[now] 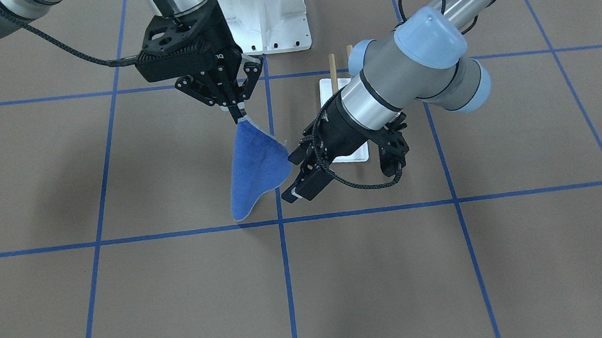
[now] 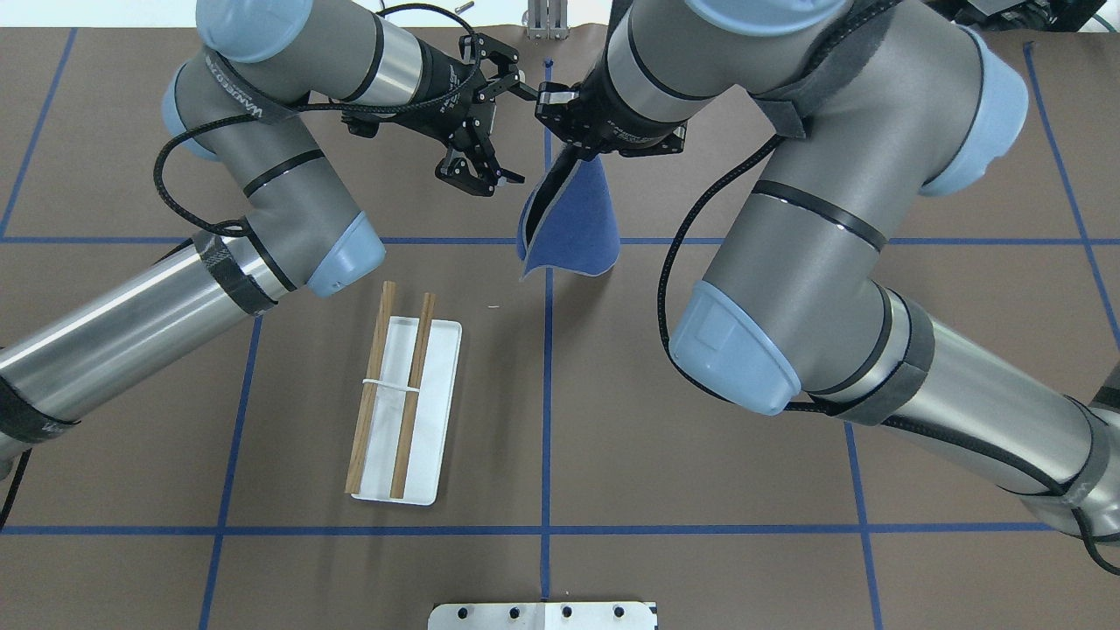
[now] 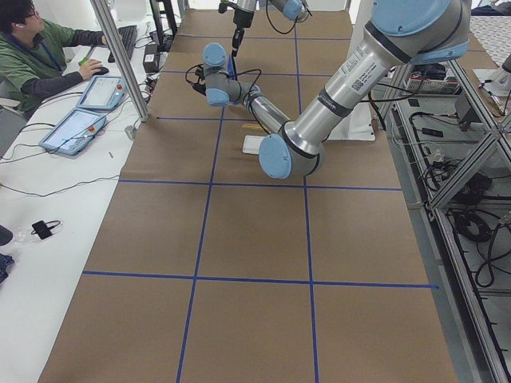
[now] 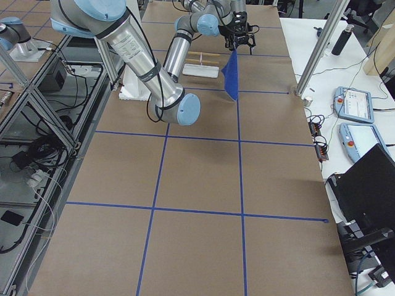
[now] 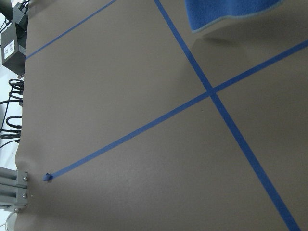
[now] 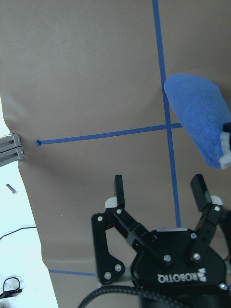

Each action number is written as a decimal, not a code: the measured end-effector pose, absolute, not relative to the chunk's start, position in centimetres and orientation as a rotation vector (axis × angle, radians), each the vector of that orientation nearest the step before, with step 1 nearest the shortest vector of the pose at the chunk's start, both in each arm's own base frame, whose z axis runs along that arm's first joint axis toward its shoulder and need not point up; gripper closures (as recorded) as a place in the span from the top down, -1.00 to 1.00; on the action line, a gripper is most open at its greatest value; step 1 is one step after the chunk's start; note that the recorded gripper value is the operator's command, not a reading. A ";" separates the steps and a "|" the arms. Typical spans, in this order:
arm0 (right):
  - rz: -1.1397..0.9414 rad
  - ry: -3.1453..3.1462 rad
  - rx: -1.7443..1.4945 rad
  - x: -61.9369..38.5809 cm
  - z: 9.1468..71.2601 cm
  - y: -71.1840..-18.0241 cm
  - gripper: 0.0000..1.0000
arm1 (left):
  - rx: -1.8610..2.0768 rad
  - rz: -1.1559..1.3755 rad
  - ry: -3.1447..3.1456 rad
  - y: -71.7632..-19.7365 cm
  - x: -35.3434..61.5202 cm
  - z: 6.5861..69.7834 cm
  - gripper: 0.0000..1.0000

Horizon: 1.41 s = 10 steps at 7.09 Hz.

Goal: Hang towel on rack

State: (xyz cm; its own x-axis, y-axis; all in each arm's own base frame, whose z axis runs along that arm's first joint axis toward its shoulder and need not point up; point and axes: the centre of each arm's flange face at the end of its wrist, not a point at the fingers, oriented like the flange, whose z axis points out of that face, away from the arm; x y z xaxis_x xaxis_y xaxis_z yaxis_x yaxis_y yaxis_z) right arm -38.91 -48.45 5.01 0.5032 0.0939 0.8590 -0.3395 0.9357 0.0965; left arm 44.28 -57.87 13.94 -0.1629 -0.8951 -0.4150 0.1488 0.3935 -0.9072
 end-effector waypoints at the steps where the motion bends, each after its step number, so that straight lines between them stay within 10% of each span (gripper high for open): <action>1: 0.279 -1.020 0.275 -39.3 5.1 -49.0 -1.00 | -0.745 -1.071 1.448 -57.3 44.4 13.6 0.95; 7: 0.310 -1.032 0.310 -38.7 4.8 -50.1 -1.00 | -0.786 -1.029 1.470 -55.4 45.7 13.0 0.95; 8: 0.313 -1.032 0.311 -38.6 4.9 -50.2 -1.00 | -0.790 -1.030 1.469 -55.4 45.7 13.0 0.71; 10: 0.317 -1.032 0.313 -38.4 4.9 -50.3 -1.00 | -0.806 -1.045 1.479 -55.4 45.5 13.1 -0.60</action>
